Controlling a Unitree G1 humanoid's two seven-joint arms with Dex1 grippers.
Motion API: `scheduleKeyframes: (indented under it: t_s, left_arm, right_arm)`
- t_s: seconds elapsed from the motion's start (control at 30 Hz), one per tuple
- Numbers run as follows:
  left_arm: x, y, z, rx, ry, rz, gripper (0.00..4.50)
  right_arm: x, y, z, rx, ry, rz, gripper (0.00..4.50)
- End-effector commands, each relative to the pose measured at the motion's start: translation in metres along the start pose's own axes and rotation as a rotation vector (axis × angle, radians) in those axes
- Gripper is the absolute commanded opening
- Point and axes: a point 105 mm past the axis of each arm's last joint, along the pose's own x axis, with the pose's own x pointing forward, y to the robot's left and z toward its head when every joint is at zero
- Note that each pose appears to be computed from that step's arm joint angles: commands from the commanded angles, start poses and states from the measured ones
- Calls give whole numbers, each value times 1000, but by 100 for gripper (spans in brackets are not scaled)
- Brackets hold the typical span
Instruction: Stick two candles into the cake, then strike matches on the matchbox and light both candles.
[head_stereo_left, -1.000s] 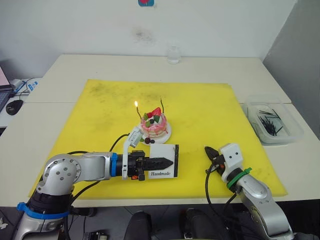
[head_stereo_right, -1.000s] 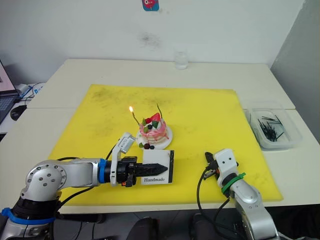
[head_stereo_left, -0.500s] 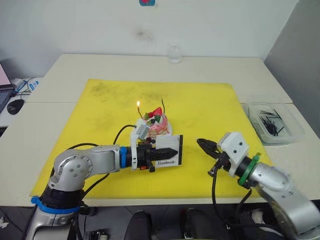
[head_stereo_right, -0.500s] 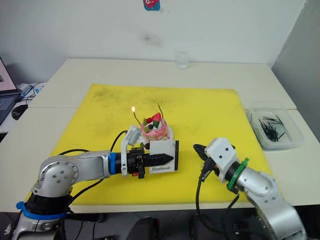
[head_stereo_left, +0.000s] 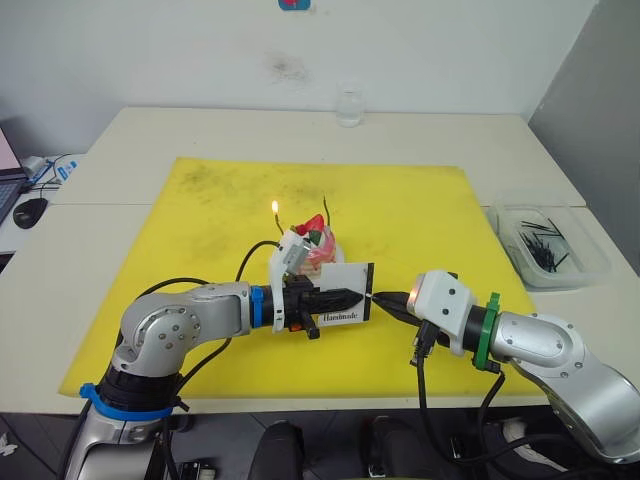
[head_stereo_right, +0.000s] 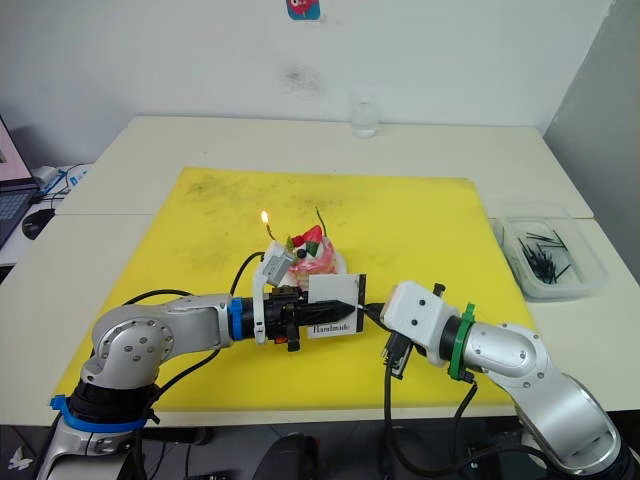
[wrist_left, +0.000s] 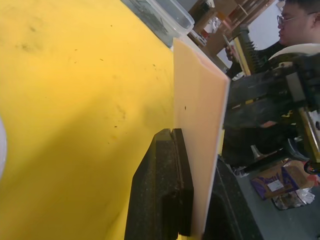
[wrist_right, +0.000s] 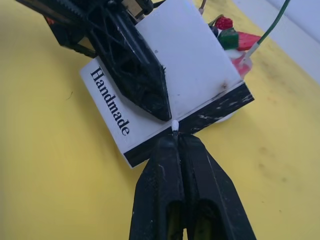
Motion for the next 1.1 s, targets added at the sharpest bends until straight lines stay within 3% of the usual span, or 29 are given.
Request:
scheduleKeyframes:
  t_s: [0.03,0.43,0.57,0.7,1.1]
  left_arm:
    - [-1,-8,5,38,-17,-25,0]
    - [-1,-18,-4,23,26,-94,0]
    - [-2,-20,-12,17,52,-95,0]
    - [-13,-12,-12,16,53,-50,0]
    - [-21,-7,-9,26,46,-10,0]
  right_arm:
    - [0,-2,6,-36,-20,-19,3]
    - [9,-13,8,-27,-44,-100,3]
    - [2,-45,22,-55,-88,-301,3]
    - [-30,-79,29,-65,-76,-485,3]
    - [-20,-76,43,-46,-130,-447,3]
